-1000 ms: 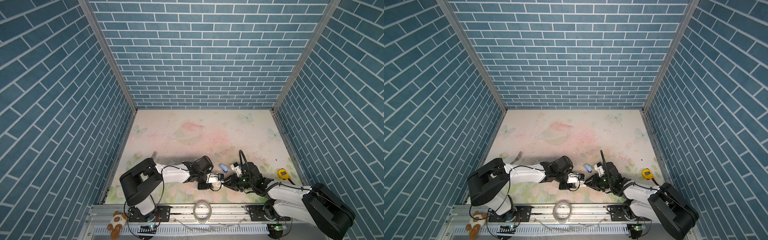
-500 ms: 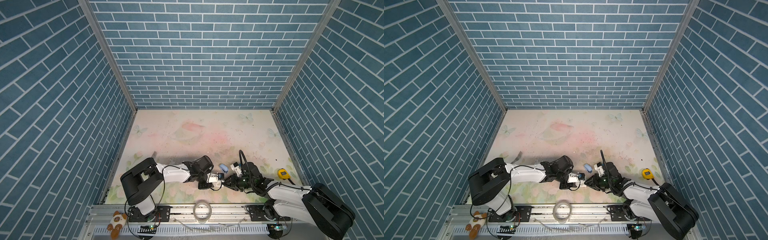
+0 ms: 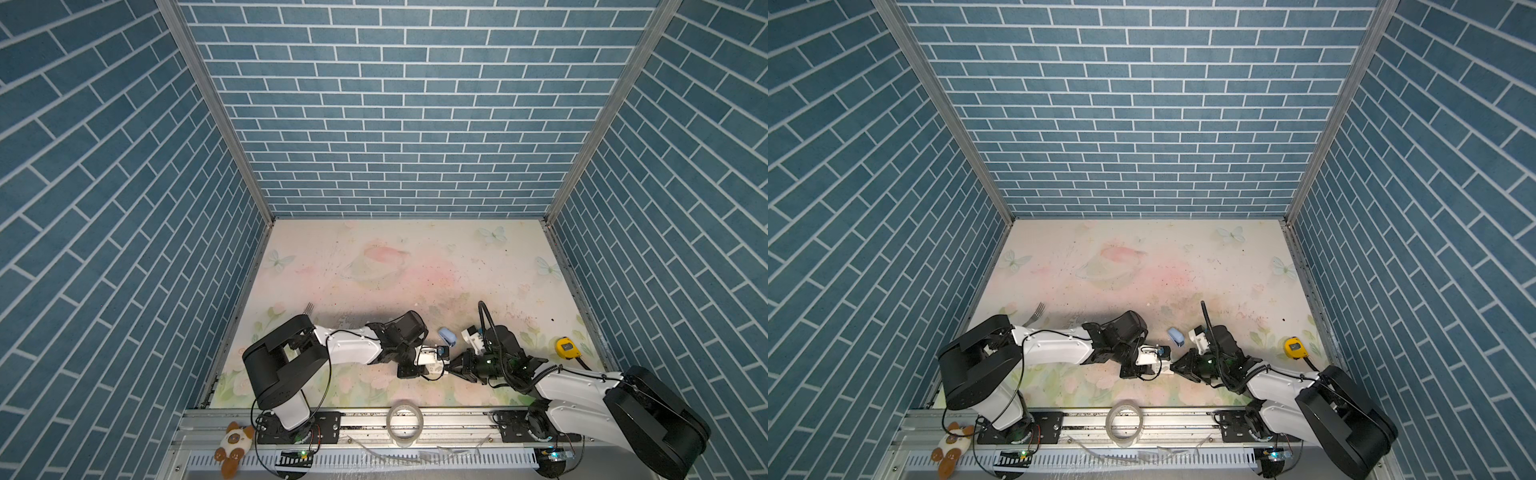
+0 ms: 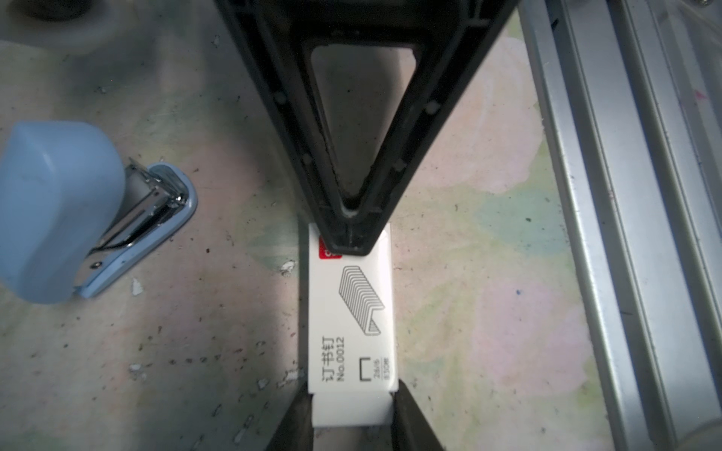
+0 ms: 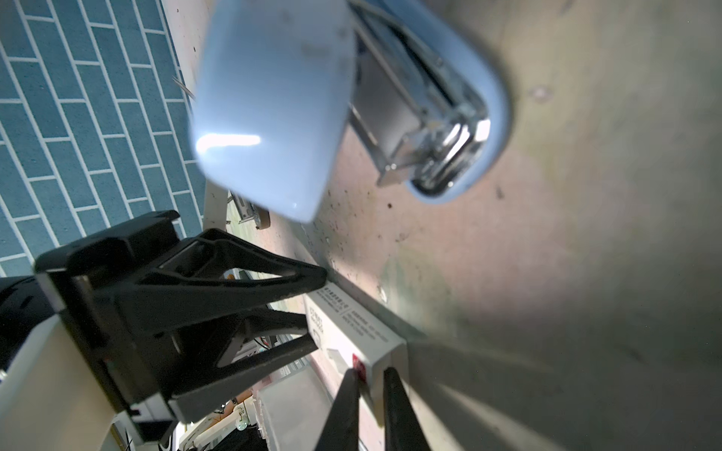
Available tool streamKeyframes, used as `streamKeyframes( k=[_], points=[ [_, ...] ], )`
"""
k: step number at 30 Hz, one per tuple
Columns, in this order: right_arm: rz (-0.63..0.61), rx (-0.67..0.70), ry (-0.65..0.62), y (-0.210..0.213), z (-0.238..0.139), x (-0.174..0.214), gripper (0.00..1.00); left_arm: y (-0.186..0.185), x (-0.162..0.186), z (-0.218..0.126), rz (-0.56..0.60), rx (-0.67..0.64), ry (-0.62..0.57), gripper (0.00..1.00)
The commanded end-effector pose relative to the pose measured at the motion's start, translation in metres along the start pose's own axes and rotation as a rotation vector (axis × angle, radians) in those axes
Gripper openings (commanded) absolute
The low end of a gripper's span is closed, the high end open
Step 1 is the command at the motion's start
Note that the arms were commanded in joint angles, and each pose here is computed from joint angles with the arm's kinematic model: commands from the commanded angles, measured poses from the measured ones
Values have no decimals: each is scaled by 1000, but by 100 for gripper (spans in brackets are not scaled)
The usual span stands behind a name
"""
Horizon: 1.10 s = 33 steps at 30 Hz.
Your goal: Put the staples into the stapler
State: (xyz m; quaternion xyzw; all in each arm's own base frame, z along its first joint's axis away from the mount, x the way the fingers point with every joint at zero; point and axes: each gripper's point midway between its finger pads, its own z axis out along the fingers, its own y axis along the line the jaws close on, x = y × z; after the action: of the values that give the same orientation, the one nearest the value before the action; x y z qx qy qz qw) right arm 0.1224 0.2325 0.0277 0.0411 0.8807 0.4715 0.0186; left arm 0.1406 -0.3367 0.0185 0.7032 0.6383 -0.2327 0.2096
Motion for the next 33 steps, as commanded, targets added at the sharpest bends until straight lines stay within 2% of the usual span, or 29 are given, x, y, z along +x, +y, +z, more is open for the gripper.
streamKeyframes(
  k=[1,33],
  points=[
    [-23,16,-7,-6,-1,2,14,-13,28,6,-55,55,99,34],
    [-9,84,-42,-25,-6,4,3,-13,31,7,-62,61,121,30]
  ],
)
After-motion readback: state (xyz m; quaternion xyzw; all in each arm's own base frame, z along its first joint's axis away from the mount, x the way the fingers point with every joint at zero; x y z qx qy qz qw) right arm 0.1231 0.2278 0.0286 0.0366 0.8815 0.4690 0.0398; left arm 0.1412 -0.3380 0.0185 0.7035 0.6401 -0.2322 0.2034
